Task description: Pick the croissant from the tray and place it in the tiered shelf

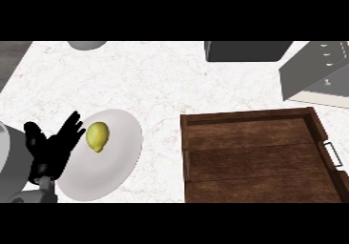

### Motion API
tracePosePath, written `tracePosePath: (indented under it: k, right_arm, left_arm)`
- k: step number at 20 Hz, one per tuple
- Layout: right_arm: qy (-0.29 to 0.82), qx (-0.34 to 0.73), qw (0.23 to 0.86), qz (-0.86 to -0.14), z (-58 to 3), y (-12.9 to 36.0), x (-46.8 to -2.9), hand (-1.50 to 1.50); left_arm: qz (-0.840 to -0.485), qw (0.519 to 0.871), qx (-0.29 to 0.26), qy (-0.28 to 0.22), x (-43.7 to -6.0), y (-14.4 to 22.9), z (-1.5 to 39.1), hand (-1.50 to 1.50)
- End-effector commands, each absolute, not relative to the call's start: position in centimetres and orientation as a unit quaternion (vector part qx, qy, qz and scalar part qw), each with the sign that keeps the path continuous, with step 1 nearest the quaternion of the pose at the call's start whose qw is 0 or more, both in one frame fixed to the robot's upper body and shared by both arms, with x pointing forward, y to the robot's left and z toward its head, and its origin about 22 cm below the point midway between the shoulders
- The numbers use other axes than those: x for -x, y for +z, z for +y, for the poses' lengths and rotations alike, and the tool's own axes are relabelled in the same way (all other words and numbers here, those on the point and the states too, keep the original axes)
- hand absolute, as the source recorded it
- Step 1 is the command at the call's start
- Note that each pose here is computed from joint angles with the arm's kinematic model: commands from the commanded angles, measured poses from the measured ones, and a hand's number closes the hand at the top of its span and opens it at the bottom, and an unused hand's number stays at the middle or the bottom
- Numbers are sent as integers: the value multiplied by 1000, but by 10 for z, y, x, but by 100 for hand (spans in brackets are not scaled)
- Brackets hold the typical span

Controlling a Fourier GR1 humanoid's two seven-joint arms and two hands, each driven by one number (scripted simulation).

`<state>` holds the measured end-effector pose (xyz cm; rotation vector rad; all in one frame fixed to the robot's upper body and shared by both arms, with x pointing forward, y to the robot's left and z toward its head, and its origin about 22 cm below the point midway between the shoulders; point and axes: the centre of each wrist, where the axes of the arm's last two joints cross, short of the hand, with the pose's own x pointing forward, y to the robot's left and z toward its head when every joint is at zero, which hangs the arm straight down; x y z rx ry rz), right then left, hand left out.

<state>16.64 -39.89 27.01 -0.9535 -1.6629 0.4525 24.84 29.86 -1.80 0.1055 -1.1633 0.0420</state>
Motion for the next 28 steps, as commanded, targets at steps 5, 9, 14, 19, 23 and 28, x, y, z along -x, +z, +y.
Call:
tracePosePath:
  k: [5, 9, 14, 19, 23, 28]
  right_arm:
    - [127, 413, 557, -709, -426, 355, -180, 150]
    - [106, 433, 564, -695, -451, 369, -206, 150]
    - [124, 430, 558, -699, -492, 378, -213, 150]
    - [165, 428, 573, -679, -500, 355, -252, 150]
    - [194, 433, 566, -674, -488, 338, -275, 150]
    - [188, 444, 556, -677, -514, 329, -290, 150]
  left_arm:
    - [-532, 845, -48, 14, -259, -35, 286, 0]
    - [-530, 847, -45, 7, -254, -15, 292, 0]
    - [-530, 847, -43, 15, -258, -24, 289, 0]
    - [-539, 841, -39, 11, -251, -25, 287, 0]
    - [-530, 847, -38, 13, -246, -35, 296, 0]
    - [-531, 847, -41, 3, -263, -23, 282, 0]
